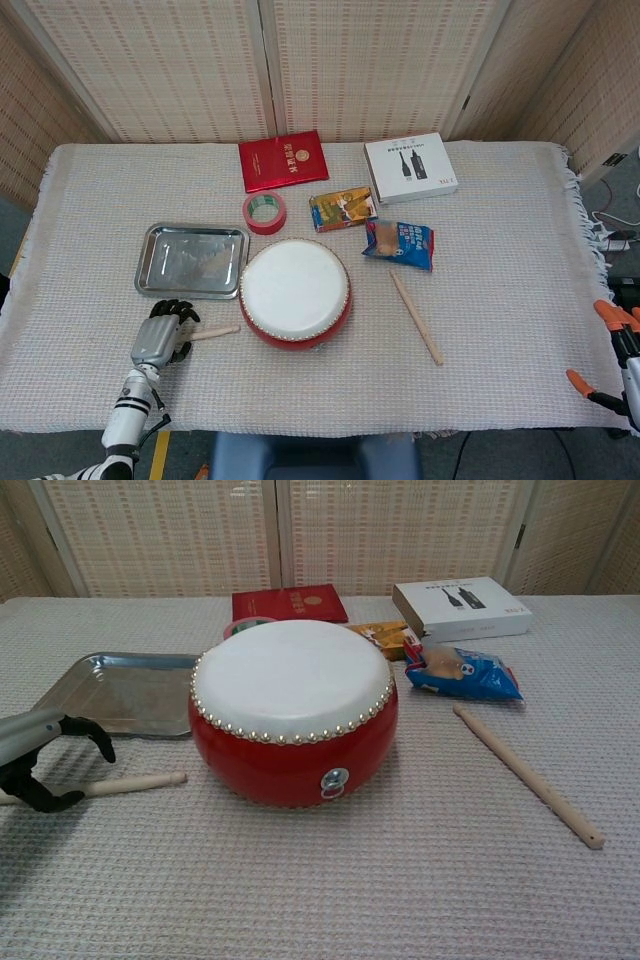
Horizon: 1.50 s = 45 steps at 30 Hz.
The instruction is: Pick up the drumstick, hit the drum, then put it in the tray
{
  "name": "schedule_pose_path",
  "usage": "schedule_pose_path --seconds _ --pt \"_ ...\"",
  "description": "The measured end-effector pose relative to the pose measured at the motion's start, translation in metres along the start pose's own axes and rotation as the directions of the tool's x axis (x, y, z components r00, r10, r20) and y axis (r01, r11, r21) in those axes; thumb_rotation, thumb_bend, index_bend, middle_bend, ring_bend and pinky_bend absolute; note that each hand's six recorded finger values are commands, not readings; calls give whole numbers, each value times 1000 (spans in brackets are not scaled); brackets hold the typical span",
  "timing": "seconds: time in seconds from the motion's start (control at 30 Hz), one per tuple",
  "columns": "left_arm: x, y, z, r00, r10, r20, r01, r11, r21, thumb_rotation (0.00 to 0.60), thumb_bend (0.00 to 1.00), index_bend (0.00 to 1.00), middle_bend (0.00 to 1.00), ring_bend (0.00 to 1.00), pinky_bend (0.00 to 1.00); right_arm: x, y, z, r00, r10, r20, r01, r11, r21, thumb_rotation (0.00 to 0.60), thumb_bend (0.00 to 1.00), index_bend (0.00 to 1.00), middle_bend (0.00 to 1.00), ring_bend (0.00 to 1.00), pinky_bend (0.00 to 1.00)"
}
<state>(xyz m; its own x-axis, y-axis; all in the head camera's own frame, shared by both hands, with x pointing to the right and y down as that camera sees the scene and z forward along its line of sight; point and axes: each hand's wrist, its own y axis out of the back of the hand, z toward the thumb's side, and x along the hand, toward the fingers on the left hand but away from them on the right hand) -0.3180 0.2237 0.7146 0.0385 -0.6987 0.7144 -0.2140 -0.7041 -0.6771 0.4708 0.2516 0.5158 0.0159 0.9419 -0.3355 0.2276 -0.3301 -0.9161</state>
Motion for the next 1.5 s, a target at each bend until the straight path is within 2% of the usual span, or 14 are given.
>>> schedule_pose_path --seconds 0.17,0.43,0.83,1.23,1.5 --pt "5 -9 1 1000 -28 -13 28 1000 14 600 330 422 167 79 64 0 1 0 1000 0 4 0 1000 1 600 183 0 84 0 0" --pt "-4 -13 5 998 -52 18 51 998 38 600 329 475 169 77 62 -1 -1 0 1000 5 7 -5 1000 0 600 183 0 84 0 0" --pt "-8 -21 15 996 -73 59 71 997 34 600 330 491 178 75 61 0 -1 -1 1000 8 17 -8 1000 3 600 183 0 84 0 0" --pt "-5 -22 14 997 -62 52 63 998 -22 600 343 571 233 101 69 0 -2 -1 1000 16 18 -16 1000 -16 600 183 0 84 0 0" --pt "-13 -20 12 996 -56 64 64 989 -136 600 348 577 261 104 82 0 -2 -2 1000 19 19 -19 1000 -15 600 182 0 84 0 0"
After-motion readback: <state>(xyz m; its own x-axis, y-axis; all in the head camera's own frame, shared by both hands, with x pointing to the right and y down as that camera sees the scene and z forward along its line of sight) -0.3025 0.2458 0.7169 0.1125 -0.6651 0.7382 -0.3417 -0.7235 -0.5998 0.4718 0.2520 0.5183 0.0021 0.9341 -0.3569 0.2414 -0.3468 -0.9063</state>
